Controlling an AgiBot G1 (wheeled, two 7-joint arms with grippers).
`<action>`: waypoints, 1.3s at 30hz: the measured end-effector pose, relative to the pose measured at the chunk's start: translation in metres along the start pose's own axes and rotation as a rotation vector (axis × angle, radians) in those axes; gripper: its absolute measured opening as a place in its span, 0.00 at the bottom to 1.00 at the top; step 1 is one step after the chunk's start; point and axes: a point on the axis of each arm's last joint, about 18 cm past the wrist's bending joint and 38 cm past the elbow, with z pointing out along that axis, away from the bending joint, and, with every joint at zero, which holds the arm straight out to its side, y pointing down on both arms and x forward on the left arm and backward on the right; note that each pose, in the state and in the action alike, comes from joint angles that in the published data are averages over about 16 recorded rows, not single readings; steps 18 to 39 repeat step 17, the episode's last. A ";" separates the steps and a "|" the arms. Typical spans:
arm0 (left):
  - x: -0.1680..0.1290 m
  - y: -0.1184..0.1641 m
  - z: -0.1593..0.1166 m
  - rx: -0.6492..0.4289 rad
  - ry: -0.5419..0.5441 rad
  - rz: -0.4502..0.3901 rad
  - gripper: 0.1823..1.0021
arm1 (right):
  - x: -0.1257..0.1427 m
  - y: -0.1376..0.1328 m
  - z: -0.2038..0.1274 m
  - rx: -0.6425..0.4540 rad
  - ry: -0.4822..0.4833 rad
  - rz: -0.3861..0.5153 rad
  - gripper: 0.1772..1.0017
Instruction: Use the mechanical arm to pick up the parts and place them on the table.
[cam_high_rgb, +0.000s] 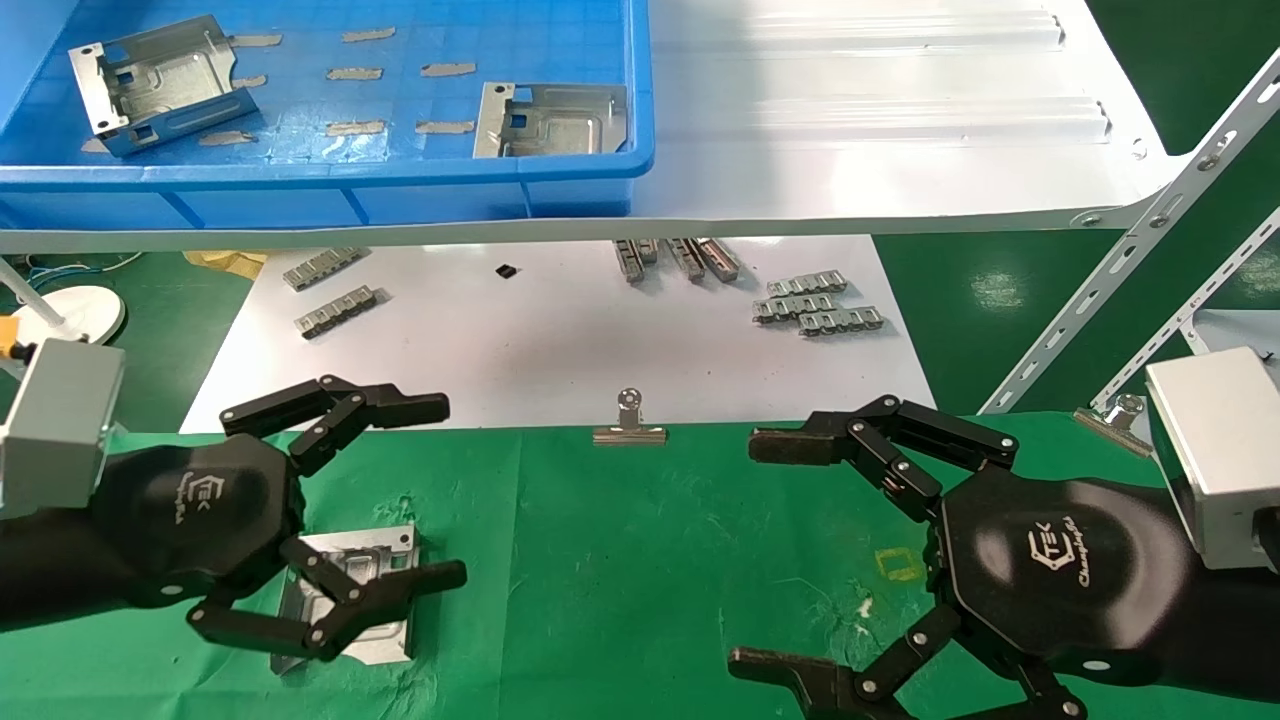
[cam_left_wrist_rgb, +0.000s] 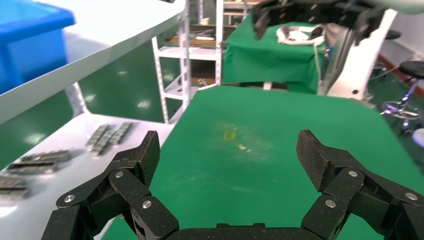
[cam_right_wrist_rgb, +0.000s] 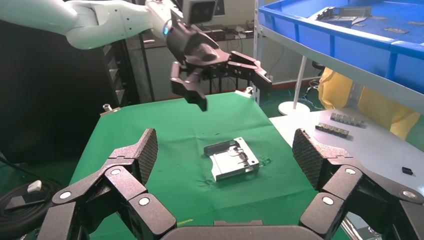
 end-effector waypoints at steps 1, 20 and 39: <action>0.003 -0.003 0.001 0.004 0.006 -0.003 1.00 | 0.000 0.000 0.000 0.000 0.000 0.000 1.00; 0.037 -0.033 0.007 0.039 0.092 -0.034 1.00 | 0.000 0.000 0.000 0.000 0.000 0.000 1.00; 0.037 -0.033 0.007 0.039 0.092 -0.034 1.00 | 0.000 0.000 0.000 0.000 0.000 0.000 1.00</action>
